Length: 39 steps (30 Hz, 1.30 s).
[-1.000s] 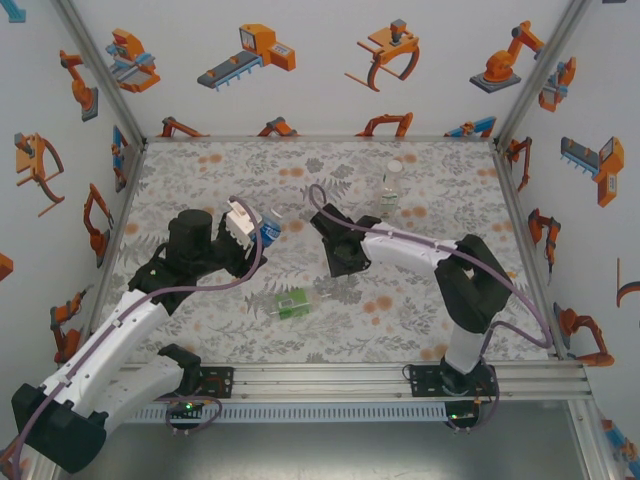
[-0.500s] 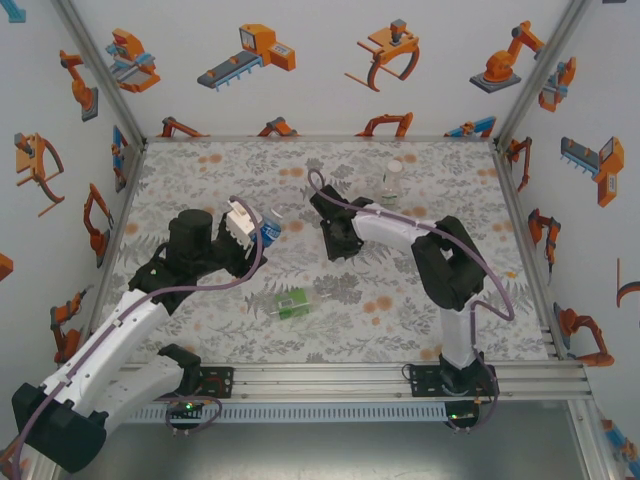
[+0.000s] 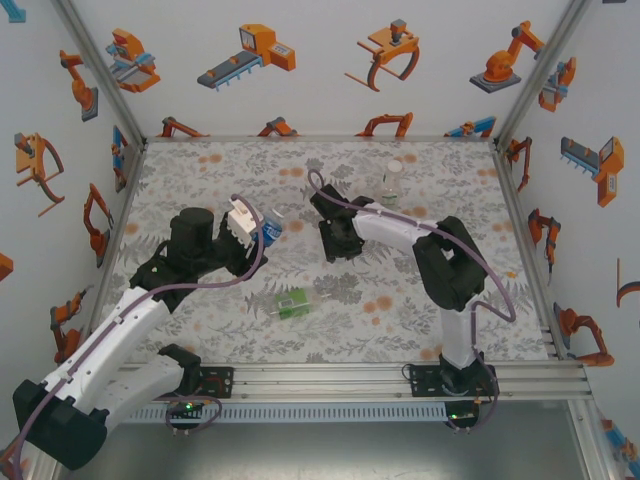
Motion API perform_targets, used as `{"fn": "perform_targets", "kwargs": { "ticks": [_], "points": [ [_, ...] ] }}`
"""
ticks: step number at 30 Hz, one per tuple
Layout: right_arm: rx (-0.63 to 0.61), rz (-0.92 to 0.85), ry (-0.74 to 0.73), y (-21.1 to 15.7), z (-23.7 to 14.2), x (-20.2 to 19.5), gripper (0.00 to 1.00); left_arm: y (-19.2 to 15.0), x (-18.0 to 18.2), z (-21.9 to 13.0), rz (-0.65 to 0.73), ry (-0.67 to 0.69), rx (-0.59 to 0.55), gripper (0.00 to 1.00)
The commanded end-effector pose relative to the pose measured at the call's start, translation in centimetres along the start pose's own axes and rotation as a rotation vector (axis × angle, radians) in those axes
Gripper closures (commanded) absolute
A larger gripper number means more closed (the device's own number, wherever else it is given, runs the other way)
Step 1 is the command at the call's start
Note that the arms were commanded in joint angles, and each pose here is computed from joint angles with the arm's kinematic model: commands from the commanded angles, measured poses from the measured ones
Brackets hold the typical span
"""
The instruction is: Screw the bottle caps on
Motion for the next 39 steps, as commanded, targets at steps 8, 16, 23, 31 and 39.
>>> {"fn": "perform_targets", "kwargs": {
  "ticks": [8,16,23,31,39],
  "points": [
    [-0.060,0.026,0.022,1.2,-2.3,0.2,0.56,1.5,-0.6,-0.6,0.027,-0.036,-0.031,1.00],
    [-0.058,0.028,0.035,1.4,-1.9,0.4,0.58,1.3,-0.5,-0.4,0.026,-0.033,-0.022,1.00],
    [-0.047,0.028,0.033,1.1,-1.6,0.4,0.58,1.4,-0.5,-0.4,0.027,-0.036,-0.023,1.00],
    [-0.042,0.028,0.039,1.0,-1.3,0.5,0.58,1.4,-0.5,-0.4,0.026,-0.035,-0.020,1.00],
    [-0.062,0.022,0.022,1.6,-2.6,0.2,0.57,1.3,-0.5,-0.3,0.024,-0.038,-0.015,1.00]
  ]
}}
Point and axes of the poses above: each hand's point on the last joint's axis, 136 mm out from that joint toward the fingers, its own z axis out along the fingers, its own x axis along the line the jaws close on, y = z × x, the point moved 2 cm from there along -z, back along the fingers, and after that the axes turned 14 degrees about -z, right-handed, at the moved point
